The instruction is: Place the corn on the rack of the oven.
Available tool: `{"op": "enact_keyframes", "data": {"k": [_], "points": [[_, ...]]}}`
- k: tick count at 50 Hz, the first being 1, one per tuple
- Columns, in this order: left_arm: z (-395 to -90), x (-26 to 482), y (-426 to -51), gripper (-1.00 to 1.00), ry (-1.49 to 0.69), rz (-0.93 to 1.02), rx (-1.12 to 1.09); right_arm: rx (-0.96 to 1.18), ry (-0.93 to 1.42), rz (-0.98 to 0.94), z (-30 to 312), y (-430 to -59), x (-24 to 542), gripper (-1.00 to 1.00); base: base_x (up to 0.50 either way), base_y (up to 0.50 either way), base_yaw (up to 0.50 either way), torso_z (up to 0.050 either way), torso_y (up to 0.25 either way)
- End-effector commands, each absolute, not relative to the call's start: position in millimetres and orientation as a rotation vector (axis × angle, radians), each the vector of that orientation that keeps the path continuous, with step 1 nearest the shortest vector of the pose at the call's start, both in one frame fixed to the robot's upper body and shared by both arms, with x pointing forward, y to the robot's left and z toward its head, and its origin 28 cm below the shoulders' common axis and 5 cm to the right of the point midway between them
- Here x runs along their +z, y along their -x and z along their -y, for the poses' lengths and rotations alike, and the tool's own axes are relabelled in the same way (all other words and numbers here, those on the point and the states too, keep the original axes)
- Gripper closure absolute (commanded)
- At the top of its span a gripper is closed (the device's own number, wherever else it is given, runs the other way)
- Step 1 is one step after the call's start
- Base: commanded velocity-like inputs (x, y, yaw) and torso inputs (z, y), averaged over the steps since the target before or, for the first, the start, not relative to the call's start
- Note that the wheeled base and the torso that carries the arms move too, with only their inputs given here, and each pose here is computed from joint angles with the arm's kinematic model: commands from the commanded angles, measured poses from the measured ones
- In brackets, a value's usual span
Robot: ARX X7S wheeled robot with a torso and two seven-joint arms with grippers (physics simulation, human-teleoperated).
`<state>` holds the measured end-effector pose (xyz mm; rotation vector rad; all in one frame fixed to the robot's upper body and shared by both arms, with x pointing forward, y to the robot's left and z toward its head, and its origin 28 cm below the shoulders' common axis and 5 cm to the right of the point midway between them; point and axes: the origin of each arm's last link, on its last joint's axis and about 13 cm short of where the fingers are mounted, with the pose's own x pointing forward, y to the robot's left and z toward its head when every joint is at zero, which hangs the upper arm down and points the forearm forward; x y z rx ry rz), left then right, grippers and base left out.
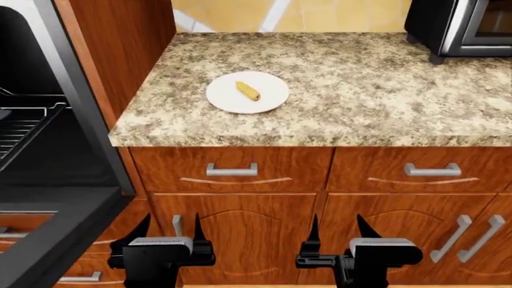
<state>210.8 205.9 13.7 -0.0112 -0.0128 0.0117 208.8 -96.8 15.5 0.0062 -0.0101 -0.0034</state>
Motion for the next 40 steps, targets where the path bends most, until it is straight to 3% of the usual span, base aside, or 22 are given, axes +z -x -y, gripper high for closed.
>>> {"op": "enact_keyframes", "data": {"k": [1, 36, 38, 40], "points": [[-205, 15, -211, -1.00, 0.009, 0.026, 0.014, 0.000, -0.014, 0.013, 97, -209, 16, -1.00, 0.00, 0.00, 0.00, 0.045, 0.039], [-206, 16, -211, -1.00, 0.049, -0.005, 0.001, -0.021, -0.020, 0.015, 98, -208, 16, -1.00, 0.00, 0.00, 0.00, 0.050, 0.056], [-206, 23, -207, -1.00, 0.048, -0.023, -0.066, -0.059, -0.006, 0.043, 97, -208, 21, -1.00, 0.00, 0.00, 0.00, 0.025, 0.033], [-205, 62, -195, -1.00, 0.137, 0.026, -0.131, -0.006, -0.037, 0.081, 87, -197, 59, -1.00, 0.00, 0.00, 0.00, 0.000, 0.000]]}}
